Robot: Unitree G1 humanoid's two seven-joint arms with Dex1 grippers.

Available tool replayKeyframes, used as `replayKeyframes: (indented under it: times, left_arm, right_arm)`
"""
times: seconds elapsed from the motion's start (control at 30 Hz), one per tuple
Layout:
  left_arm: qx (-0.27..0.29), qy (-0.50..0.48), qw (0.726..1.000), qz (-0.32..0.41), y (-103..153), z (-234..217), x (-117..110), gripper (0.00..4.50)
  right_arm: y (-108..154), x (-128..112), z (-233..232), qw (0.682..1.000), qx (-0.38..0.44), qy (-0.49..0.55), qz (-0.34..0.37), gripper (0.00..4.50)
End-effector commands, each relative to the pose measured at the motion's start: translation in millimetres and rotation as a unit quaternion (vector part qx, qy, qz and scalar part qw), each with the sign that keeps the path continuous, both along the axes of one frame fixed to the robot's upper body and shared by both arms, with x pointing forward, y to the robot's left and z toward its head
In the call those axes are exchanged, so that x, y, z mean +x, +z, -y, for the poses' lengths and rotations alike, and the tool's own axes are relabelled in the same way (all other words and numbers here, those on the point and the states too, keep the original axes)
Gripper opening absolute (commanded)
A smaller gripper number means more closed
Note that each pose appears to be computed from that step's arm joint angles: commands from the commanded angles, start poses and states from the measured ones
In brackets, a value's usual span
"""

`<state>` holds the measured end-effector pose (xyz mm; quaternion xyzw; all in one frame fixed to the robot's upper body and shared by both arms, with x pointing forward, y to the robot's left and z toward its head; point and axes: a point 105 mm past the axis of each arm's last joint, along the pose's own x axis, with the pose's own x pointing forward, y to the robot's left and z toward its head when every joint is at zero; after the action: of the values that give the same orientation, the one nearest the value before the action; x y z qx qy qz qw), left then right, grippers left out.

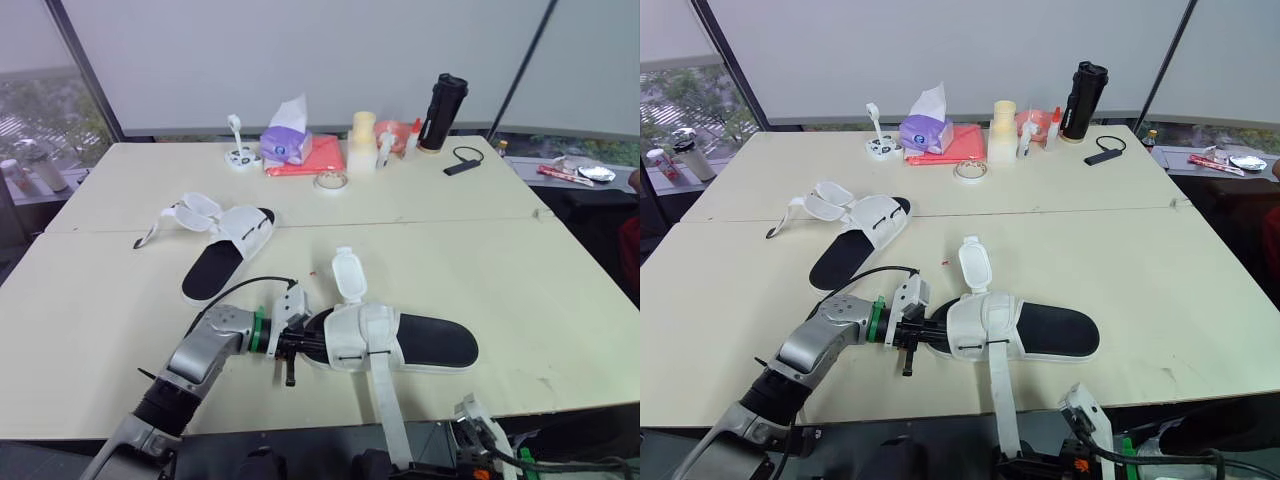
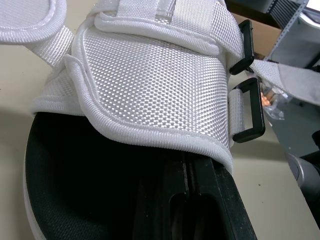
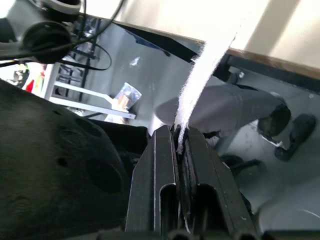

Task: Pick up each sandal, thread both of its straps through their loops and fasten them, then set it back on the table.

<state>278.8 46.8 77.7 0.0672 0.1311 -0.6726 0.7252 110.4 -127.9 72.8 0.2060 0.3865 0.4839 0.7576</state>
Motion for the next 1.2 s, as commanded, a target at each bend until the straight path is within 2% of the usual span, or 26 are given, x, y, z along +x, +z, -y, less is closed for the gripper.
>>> replayKeyframes:
  times: [0.03,0.2,0.37,0.47,0.6,0.8,1.07,1.2]
  left_arm:
    - [0.025,0.012,1.000,-0.005,-9,-6,4,0.00]
    - [0.027,0.008,1.000,-0.003,-9,-6,5,0.00]
    - [0.038,0.007,0.999,-0.002,-12,-14,7,0.00]
    - [0.037,0.006,0.999,0.000,-12,-14,8,0.00]
    - [0.031,0.000,1.000,0.001,-11,-7,8,0.00]
    - [0.036,-0.008,0.999,0.000,-15,-7,6,0.00]
    - [0.044,-0.013,0.999,0.005,-14,-12,10,0.00]
    - [0.042,-0.017,0.999,0.005,-14,-9,10,0.00]
  right_arm:
    - [16,-4,-8,0.999,0.016,0.019,0.020,0.06]
    - [37,17,1,0.997,0.016,-0.018,0.071,0.06]
    - [84,25,-7,0.989,0.076,-0.019,0.129,0.06]
    - [83,19,-14,0.991,0.073,-0.004,0.115,0.06]
    - [58,4,-13,0.997,0.044,0.002,0.071,0.06]
    - [87,14,-11,0.989,0.066,0.008,0.129,0.06]
    - [93,-4,-13,0.988,0.035,0.064,0.133,0.06]
    - [101,6,-17,0.983,0.055,0.056,0.165,0.06]
